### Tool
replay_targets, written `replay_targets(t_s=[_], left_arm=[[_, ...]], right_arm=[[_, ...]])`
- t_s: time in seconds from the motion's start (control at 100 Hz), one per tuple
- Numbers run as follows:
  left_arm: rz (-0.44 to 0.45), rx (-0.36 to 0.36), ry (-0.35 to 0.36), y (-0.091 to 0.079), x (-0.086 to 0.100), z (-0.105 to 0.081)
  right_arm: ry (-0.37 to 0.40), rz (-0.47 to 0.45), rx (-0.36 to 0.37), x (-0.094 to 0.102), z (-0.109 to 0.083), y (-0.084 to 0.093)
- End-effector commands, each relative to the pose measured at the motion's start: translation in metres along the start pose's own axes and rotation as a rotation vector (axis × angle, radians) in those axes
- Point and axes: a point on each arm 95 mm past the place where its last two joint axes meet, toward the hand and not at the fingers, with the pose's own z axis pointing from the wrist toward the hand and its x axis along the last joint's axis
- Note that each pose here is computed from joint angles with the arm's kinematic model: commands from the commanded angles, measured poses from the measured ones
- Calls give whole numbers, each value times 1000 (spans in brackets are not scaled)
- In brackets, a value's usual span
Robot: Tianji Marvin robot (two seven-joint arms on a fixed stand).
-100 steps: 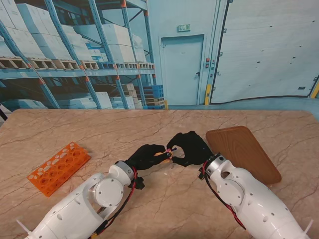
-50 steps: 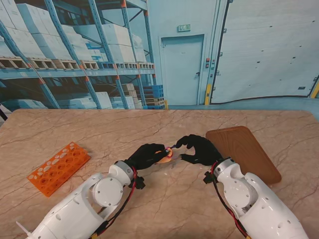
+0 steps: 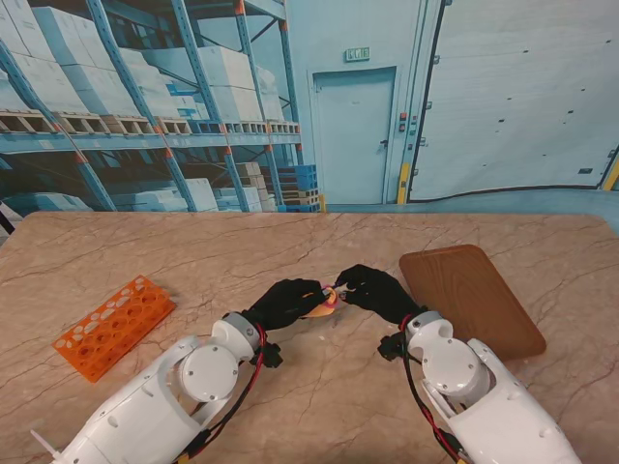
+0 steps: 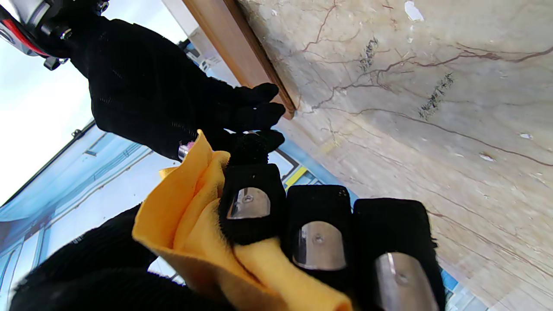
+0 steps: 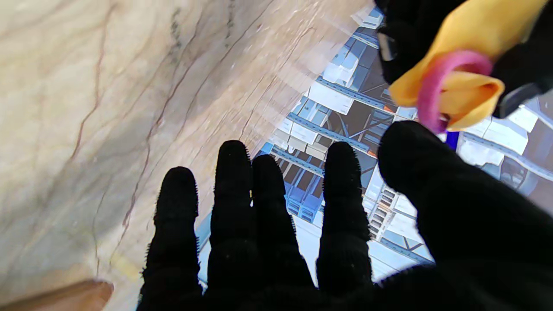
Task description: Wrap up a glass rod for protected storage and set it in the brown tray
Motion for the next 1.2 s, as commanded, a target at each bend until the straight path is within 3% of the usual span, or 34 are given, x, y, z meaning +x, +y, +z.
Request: replay_targets(t_s=[0.0,0.22,0.46,0.81,1.19], left_arm=[[-7,-3,5,4,2,0],[-6,-2,5,4,2,0],[12,5,8,4,1,0],[13,10,5,3,1,0],[14,20,9,2,1,-1]], right_arm=[[16,19,16,11,5,-7],[-3,123,41,17,8,-13],[-18,179,54,20,6,-14],[-35,176,84,13,0,-13],[-58,167,25,7,-7,-11]])
